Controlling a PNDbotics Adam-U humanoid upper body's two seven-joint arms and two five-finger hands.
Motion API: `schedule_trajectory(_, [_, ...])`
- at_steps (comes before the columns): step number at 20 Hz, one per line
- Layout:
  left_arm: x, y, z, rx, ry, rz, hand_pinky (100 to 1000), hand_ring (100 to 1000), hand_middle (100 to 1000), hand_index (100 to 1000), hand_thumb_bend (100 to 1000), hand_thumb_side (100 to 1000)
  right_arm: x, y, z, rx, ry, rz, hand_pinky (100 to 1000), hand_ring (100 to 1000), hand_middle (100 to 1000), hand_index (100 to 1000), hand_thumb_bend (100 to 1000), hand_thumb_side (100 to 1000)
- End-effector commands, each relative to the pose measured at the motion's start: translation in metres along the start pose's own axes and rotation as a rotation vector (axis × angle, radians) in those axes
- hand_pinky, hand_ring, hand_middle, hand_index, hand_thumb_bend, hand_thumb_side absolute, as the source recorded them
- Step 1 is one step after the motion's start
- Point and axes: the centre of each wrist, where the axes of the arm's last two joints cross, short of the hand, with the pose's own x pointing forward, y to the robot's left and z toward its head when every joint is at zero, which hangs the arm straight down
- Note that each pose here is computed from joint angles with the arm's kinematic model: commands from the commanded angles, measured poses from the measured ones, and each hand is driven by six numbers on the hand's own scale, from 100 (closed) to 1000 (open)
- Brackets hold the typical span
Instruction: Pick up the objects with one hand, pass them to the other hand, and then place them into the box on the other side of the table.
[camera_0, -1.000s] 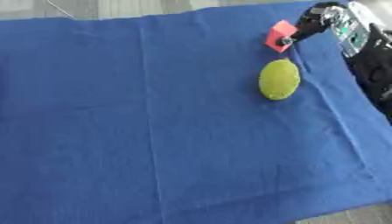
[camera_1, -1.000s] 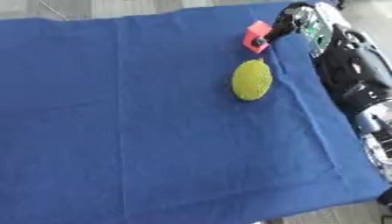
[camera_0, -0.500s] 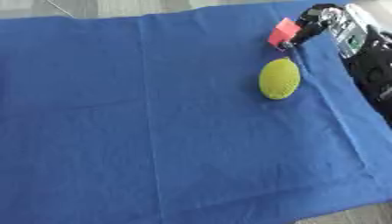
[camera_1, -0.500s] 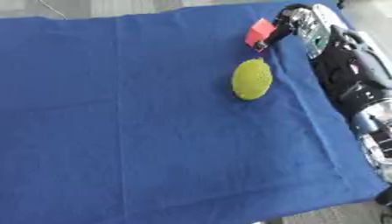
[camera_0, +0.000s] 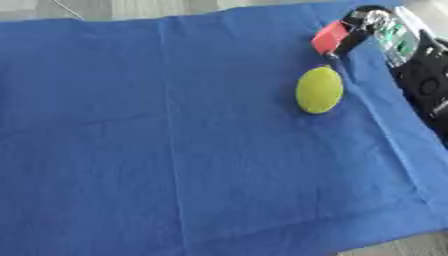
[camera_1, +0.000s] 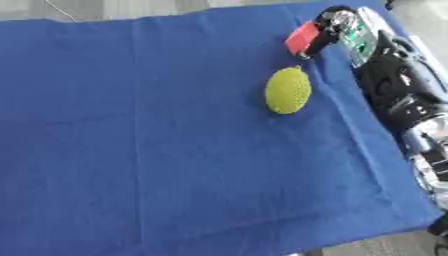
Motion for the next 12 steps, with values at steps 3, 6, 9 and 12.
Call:
schedule_trajectory(3, [-0.0004, 0.0224, -0.0058, 0.051, -0.011, -0.017, 823, 712, 642, 722, 168, 388, -0.0001, -0.0200, 0.0089, -0.059, -0.020, -0.018, 833, 729, 635, 678, 305, 115])
schedule_trajectory(6, [-0.0010, 0.0224, -0.0057, 0.051, -0.010, -0.020, 823, 712, 642, 722, 167, 389, 0.0013, -0.0221, 0.0106, -0.066, -0.028, -0.027, 832, 724, 628, 672, 294, 111])
schedule_trajectory(9, [-0.0016, 0.0219, -0.0055, 0.049, -0.010, -0.023, 823, 712, 642, 723, 168, 387, 0.0024, -0.0243, 0.0123, -0.072, -0.035, -0.031, 829, 719, 621, 667, 282, 108])
schedule_trajectory(12, [-0.0023, 0.0220, -0.0055, 0.048, -0.010, -0.027, 823, 712, 642, 722, 167, 386, 0.0028, -0.0270, 0.0144, -0.083, -0.041, -0.037, 827, 714, 617, 664, 271, 109])
